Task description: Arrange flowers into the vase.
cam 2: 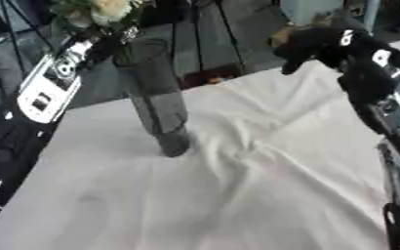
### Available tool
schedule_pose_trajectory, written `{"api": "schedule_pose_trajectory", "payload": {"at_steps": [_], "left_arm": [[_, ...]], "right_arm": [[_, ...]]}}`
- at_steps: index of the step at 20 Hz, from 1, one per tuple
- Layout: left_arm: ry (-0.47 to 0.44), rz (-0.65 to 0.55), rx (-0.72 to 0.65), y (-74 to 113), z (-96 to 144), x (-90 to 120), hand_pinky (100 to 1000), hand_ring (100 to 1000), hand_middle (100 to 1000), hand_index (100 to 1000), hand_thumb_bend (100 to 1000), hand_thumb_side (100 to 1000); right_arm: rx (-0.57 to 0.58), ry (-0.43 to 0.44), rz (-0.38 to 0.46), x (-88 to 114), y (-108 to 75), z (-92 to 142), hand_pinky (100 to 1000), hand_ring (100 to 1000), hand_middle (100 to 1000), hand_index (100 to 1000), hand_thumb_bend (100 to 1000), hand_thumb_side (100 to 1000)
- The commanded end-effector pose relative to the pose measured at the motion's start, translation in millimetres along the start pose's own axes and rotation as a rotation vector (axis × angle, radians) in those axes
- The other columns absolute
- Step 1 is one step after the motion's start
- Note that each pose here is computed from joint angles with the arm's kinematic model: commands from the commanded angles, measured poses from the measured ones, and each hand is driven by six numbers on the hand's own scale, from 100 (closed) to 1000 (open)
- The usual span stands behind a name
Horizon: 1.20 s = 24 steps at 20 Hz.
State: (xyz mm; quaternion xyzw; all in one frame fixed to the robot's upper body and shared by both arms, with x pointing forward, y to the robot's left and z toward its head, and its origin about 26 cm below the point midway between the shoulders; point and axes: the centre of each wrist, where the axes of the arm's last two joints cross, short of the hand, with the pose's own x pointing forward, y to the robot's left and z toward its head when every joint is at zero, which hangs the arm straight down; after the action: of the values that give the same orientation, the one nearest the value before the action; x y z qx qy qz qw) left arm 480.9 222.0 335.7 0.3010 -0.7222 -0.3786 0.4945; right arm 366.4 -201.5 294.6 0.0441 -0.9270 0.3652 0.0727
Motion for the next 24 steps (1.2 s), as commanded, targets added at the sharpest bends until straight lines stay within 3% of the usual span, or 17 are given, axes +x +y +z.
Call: {"api": "schedule_pose_trajectory", "payload": {"at_steps": [1,5,7,12,18,24], "left_arm": [[0.017,-0.031,-0.001,26.6,5.2,-1.4,786,946,1000,1000,125,1000],[0.022,-0.035,-0.029,32.4,7.6,0.3,786,946,1000,1000,125,1000],[0.025,-0.038,-0.036,34.9,9.0,-0.9,798,955,1000,1000,387,1000],[0.027,-0.035,-0.04,38.0,10.9,-1.4,798,955,1000,1000,387,1000],[-0.001,-0.007,-0.019,42.0,13.5,-0.5,796,953,1000,1000,553,1000],[0.03,-0.053,-0.042,47.4,18.0,-9.8,810,960,1000,1000,574,1000]], "right_arm": [[-0.006,-0.026,0.02,6.4,-4.6,-5.2,769,762,565,830,249,1000],[-0.007,-0.025,0.02,6.5,-4.7,-4.8,769,762,565,830,249,1000],[-0.009,-0.021,0.019,6.3,-4.7,-3.7,769,762,565,830,247,1000],[-0.011,-0.018,0.019,6.6,-4.6,-3.1,769,762,565,830,247,1000],[-0.02,-0.016,0.02,6.8,-5.1,-2.6,768,761,565,829,246,1000],[-0.025,-0.01,0.019,7.0,-4.8,-0.9,768,761,565,829,244,1000]]}}
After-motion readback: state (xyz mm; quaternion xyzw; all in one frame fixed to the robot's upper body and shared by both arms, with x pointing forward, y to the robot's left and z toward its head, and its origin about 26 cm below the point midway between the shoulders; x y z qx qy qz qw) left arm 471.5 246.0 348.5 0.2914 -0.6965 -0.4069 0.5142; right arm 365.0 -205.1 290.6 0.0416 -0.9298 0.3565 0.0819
